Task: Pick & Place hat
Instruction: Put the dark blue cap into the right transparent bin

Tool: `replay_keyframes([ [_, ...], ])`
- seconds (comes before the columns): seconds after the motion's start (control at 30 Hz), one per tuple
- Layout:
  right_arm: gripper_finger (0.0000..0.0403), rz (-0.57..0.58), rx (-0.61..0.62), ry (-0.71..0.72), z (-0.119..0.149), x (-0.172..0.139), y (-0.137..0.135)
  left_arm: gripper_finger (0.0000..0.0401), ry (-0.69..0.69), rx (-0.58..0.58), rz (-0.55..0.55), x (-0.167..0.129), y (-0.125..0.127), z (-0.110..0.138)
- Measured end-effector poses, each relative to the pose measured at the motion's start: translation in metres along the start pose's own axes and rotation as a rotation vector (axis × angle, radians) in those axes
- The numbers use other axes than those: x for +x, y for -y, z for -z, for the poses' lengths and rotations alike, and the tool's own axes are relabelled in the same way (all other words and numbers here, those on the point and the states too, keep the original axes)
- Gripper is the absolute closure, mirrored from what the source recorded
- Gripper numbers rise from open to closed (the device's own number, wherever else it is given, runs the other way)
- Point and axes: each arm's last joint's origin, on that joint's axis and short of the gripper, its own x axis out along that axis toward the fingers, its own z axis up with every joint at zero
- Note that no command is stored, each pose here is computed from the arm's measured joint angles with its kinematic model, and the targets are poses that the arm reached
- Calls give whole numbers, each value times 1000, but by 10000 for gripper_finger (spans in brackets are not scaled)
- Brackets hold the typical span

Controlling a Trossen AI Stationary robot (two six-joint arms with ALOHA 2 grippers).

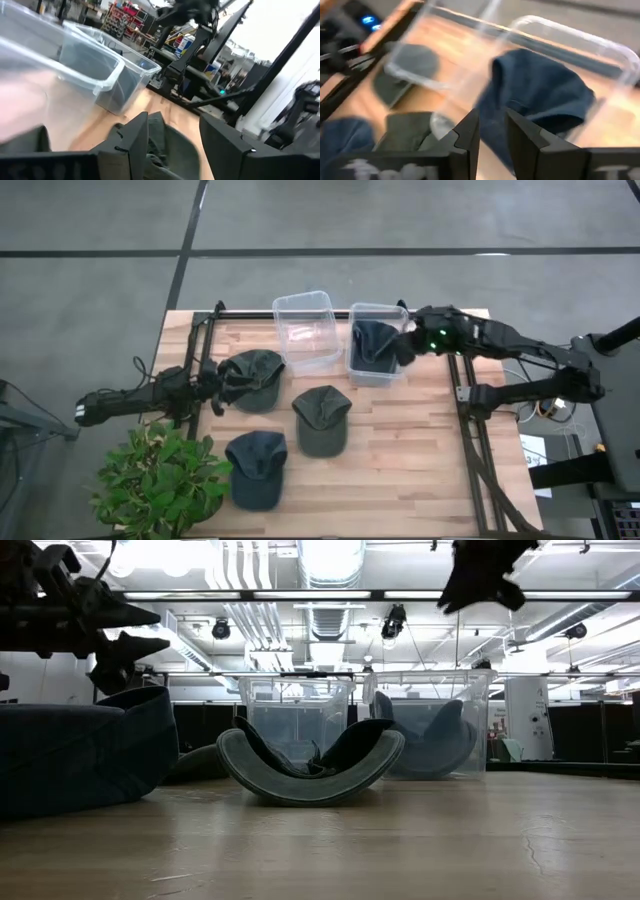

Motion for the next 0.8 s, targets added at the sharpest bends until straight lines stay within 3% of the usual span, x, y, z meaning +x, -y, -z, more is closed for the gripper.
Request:
replay_keyframes([
  [0.07,328,-55,-49,24,5,-11,-3,231,1,-69,2,0,0,0],
  [0.23,337,-155,-107,107,20,-32,-4,231,32,-82,26,-1,5,-8],
  [0.47,331,-268,-93,268,44,-44,4,231,7,-70,93,-12,30,-46],
  [0.63,328,-355,-73,332,60,-40,11,231,-181,-90,-23,-17,45,-73],
  [0.8,336,-408,-43,383,69,-34,15,231,-411,-185,-185,-12,59,-96],
])
